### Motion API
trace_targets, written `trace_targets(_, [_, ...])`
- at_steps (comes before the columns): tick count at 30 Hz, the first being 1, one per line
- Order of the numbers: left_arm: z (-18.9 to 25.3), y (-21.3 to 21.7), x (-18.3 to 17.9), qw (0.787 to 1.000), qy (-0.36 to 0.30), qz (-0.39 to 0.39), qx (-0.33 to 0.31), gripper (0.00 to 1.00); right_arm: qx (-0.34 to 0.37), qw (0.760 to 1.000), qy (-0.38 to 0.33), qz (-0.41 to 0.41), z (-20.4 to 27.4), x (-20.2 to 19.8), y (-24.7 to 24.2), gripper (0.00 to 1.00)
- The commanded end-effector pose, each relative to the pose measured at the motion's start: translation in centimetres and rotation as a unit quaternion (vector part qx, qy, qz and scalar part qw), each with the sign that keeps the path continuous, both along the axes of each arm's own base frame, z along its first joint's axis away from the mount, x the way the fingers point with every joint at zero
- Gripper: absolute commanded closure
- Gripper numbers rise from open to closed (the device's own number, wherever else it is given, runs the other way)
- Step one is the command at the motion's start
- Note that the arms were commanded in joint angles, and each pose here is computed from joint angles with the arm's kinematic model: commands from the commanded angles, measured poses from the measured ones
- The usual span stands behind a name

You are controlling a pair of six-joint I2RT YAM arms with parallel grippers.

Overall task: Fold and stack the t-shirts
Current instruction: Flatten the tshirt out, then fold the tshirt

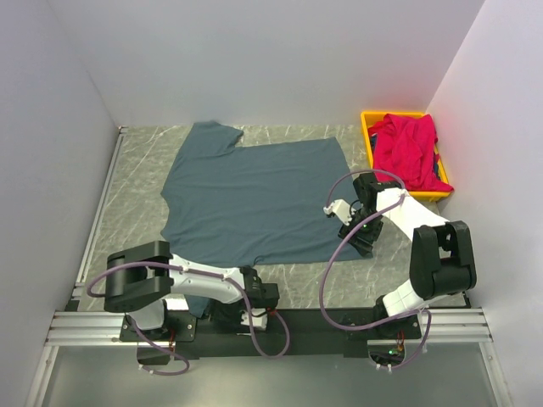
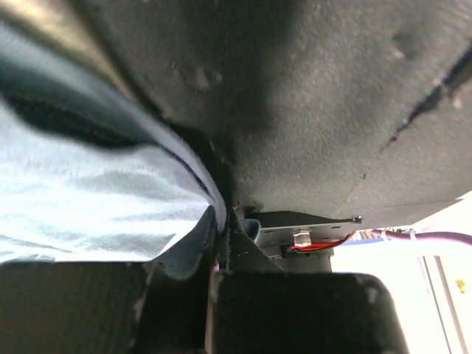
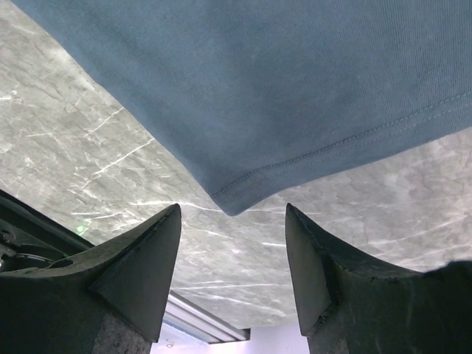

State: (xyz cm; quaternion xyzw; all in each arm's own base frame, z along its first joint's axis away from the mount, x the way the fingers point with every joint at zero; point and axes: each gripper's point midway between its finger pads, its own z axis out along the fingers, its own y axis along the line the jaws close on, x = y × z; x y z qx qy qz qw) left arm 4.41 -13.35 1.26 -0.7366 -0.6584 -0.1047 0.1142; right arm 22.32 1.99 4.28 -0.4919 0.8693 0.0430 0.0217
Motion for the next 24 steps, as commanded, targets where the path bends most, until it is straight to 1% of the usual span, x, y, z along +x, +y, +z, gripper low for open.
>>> trace_targets(1, [1.2, -0.7, 0.1, 1.000, 0.001, 0.005, -0.031, 0.99, 0.020, 1.000, -0.013, 0.019, 0.7, 0.4, 0.3, 0.33])
trace_targets(4, [1.8, -1.0, 0.1, 0.999, 0.010, 0.018, -0.045, 0.99, 0.026, 0.999, -0.013, 0.029, 0.4, 0.2, 0.5, 0.30])
trace_targets(9, [2.0, -1.0, 0.3, 0.998, 0.010, 0.025, -0.051, 0.99, 0.021, 0.999, 0.003, 0.039, -0.5, 0.1, 0.3, 0.30])
trace_targets(11, [2.1, -1.0, 0.4, 0.998, 0.010, 0.027, -0.052, 0.99, 0.016, 0.999, 0.005, 0.044, -0.8, -0.3, 0.0, 0.32])
trace_targets(15, [2.1, -1.0, 0.4, 0.998, 0.014, 0.030, -0.053, 0.99, 0.008, 0.999, 0.013, 0.050, -1.3, -1.1, -0.3, 0.37])
trace_targets(20, [2.2, -1.0, 0.5, 0.998, 0.014, 0.032, -0.055, 0.99, 0.005, 0.999, 0.017, 0.047, -2.1, -1.2, -0.4, 0.39])
trace_targets(24, [2.6, -1.0, 0.8, 0.997, 0.012, 0.039, -0.061, 0.99, -0.010, 0.999, 0.016, 0.045, -3.4, -0.6, -0.8, 0.40])
